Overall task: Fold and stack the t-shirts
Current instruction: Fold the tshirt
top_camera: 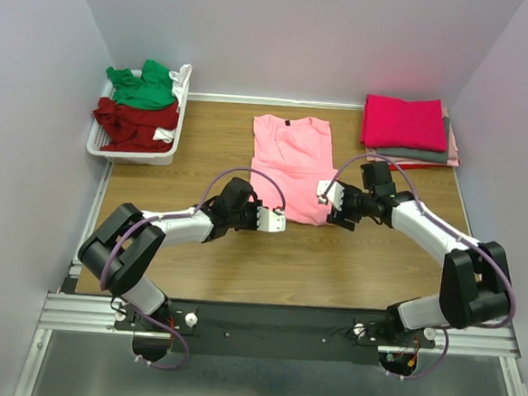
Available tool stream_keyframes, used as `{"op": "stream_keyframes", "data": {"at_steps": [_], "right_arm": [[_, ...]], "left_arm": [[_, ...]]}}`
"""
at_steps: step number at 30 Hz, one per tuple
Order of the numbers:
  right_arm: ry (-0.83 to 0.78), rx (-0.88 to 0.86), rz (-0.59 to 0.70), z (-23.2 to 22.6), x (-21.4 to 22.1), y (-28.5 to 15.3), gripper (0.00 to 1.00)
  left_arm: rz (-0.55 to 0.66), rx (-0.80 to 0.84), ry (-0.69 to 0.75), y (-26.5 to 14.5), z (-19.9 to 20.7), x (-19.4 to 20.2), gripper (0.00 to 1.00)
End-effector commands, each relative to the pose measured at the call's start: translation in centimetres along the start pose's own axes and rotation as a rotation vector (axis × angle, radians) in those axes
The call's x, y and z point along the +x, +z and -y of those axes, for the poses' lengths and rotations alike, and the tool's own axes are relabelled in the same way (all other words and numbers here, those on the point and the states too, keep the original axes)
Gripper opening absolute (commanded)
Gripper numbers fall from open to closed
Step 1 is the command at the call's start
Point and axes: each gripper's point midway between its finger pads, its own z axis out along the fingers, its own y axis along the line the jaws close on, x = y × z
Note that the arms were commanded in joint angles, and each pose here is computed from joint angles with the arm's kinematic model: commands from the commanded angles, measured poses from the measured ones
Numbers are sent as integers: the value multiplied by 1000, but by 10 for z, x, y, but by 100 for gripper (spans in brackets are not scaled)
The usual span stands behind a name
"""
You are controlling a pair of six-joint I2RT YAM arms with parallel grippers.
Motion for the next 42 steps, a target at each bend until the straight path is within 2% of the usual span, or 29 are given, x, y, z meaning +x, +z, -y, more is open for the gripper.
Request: {"op": "stream_keyframes", "data": {"at_steps": [1, 5, 9, 15, 25, 31, 37, 42], "right_arm": [[-65, -146, 47, -41, 2, -7, 75], [-73, -237, 44, -56, 10, 4, 73], [-34, -291, -3, -55, 25, 21, 66], [-10, -289, -44, -41, 31, 31, 62], [-4, -266, -58, -33, 30, 30, 62], [35, -278, -98, -33, 42, 40, 57], [49, -278, -140, -34, 53, 45, 50], [73, -283, -154, -39, 58, 45, 32]], "left_arm": [[43, 5, -5, -1, 3, -9, 0], [45, 5, -5, -1, 2, -10, 0], [44, 10, -6, -1, 4, -9, 0], [45, 11, -9, 0, 4, -9, 0], [47, 18, -6, 0, 6, -9, 0], [47, 12, -7, -1, 4, -9, 0], [49, 22, -8, 1, 7, -9, 0], [51, 23, -9, 1, 7, -9, 0]]}}
